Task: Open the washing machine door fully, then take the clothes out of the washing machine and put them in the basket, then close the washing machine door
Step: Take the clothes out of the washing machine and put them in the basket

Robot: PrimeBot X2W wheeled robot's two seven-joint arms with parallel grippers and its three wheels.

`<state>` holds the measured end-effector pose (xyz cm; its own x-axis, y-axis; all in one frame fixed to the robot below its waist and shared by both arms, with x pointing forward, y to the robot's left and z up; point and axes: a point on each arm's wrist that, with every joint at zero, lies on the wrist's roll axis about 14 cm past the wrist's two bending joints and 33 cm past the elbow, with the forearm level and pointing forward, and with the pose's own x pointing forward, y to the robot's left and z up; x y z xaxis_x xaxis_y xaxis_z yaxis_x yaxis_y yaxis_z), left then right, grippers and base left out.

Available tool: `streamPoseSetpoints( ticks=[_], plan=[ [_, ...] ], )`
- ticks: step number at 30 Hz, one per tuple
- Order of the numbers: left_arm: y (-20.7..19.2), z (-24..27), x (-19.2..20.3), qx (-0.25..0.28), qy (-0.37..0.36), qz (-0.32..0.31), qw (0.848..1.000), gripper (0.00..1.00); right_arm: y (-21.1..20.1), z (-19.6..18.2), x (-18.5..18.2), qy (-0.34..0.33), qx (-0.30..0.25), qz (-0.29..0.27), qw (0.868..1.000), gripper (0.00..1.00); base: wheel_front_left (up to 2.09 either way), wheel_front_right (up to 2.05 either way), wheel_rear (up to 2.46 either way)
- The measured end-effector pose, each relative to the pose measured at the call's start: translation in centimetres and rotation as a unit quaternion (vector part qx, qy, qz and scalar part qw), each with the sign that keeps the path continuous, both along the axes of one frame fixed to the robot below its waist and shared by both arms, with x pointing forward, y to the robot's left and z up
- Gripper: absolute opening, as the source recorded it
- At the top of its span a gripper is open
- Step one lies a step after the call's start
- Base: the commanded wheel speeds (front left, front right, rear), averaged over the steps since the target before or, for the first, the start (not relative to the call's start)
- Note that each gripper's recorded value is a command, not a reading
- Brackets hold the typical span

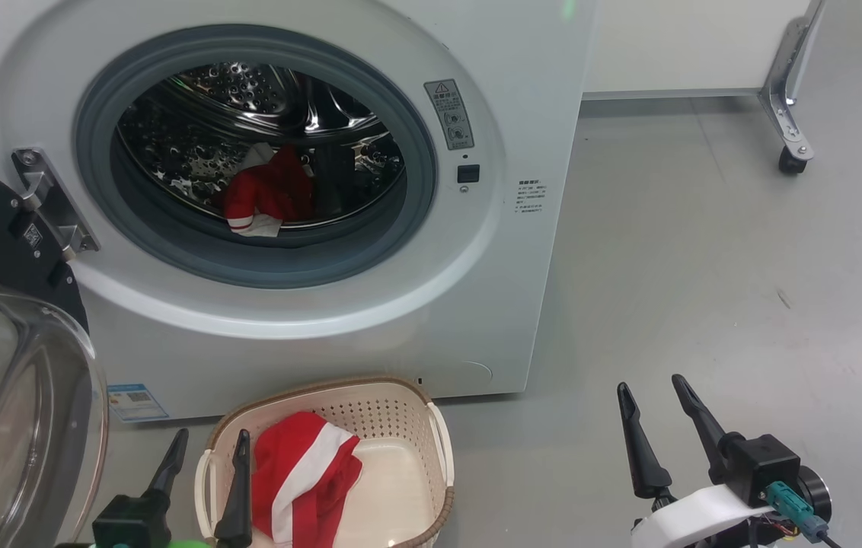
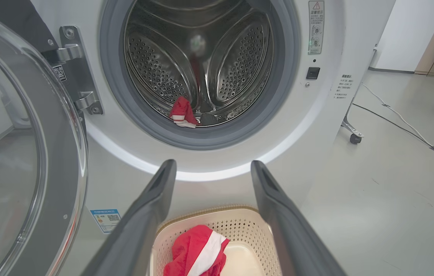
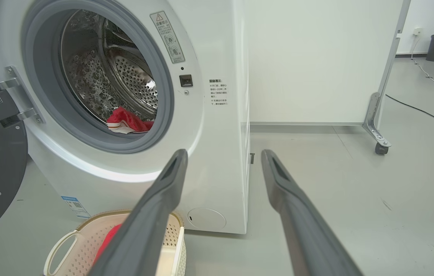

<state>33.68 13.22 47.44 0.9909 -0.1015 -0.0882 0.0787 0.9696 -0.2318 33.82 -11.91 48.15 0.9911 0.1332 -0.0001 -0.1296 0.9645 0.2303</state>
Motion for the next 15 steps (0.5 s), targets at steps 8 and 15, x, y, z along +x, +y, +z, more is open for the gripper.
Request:
streamPoseSetpoints(
  ticks=[8,15],
  plan=[
    [0.0,-0.9,0.5,-0.002,0.023,0.002,1.0,1.0,0.5,-0.6,0.3,0.01,-0.001,0.01,1.0,1.0,0.0,0.0,0.0],
    [-0.5,-2.1,1.9,-0.002,0.048,-0.006,0.999,1.0,0.4,-1.3,1.1,0.021,-0.002,0.008,1.0,1.0,0.0,0.0,0.0]
  ],
)
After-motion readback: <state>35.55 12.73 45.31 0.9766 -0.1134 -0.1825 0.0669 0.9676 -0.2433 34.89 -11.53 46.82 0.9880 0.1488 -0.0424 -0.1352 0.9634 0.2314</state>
